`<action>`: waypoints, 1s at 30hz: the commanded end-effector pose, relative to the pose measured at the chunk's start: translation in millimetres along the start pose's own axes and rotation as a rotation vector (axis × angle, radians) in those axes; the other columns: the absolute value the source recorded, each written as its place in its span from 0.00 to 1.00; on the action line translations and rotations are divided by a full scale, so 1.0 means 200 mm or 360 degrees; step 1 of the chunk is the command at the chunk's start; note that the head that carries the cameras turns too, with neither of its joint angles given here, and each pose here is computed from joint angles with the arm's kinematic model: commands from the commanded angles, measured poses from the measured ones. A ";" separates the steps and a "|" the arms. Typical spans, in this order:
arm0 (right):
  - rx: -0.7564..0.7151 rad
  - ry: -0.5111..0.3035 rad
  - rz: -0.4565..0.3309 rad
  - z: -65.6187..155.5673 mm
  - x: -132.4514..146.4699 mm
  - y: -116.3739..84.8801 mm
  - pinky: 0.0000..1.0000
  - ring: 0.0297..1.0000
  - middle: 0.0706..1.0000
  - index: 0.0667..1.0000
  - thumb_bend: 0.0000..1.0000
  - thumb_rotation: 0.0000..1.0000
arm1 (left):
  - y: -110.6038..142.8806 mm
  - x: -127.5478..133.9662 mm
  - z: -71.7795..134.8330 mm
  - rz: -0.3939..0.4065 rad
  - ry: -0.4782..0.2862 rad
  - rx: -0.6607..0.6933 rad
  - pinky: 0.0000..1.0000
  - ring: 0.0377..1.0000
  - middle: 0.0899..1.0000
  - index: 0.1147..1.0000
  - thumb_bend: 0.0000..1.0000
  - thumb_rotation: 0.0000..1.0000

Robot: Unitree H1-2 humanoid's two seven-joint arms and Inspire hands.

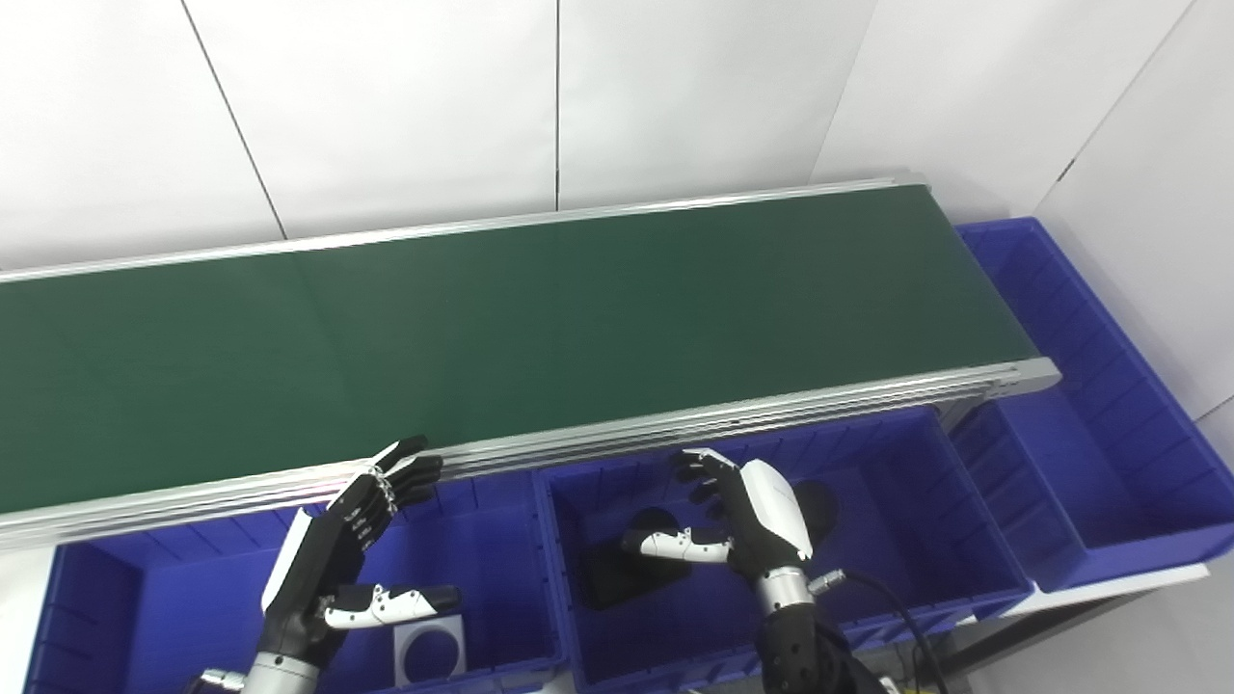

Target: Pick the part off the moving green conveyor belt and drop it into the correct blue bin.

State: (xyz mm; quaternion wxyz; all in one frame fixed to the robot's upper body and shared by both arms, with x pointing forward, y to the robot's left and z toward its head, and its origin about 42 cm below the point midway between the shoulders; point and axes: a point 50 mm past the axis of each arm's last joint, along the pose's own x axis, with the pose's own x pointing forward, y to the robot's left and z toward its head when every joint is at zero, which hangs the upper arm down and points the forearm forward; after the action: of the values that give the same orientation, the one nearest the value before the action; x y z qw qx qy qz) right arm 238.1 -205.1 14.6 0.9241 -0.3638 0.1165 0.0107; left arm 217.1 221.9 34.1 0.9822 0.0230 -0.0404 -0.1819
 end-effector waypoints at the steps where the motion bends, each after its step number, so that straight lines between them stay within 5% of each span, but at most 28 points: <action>1: 0.0022 -0.0082 -0.0043 0.05 0.02 -0.04 0.53 0.63 0.69 0.72 1.00 0.47 | 0.01 0.02 0.05 -0.0005 -0.0091 0.0031 0.78 0.80 0.78 0.83 0.90 0.19; 6: 0.0038 -0.0103 -0.0032 0.06 0.00 -0.05 0.51 0.62 0.68 0.72 1.00 0.48 | 0.00 0.02 0.05 -0.0006 -0.0095 0.0013 0.79 0.79 0.78 0.82 0.90 0.18; 17: 0.0313 -0.0411 0.0111 0.21 -0.20 -0.19 0.45 0.55 0.65 0.72 1.00 0.49 | -0.10 0.03 0.05 -0.0018 -0.0084 0.0014 0.81 0.80 0.78 0.83 0.91 0.17; 24: 0.0545 -0.0627 0.0197 0.21 -0.25 -0.33 0.45 0.54 0.66 0.69 1.00 0.50 | -0.21 0.11 0.05 -0.0010 -0.0091 0.0110 0.77 0.79 0.77 0.81 0.91 0.22; 30: 0.0770 -0.0775 0.0294 0.19 -0.23 -0.34 0.48 0.55 0.64 0.69 1.00 0.44 | -0.28 0.13 0.06 -0.0012 -0.0099 0.0155 0.74 0.76 0.76 0.80 0.91 0.23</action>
State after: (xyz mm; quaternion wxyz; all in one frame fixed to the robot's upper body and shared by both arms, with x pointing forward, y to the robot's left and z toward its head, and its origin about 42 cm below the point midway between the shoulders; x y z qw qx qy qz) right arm 202.4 -228.5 87.9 0.9810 -0.1282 -0.0292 0.1424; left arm 214.0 165.6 32.1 0.9795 0.0632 -0.0442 -0.1859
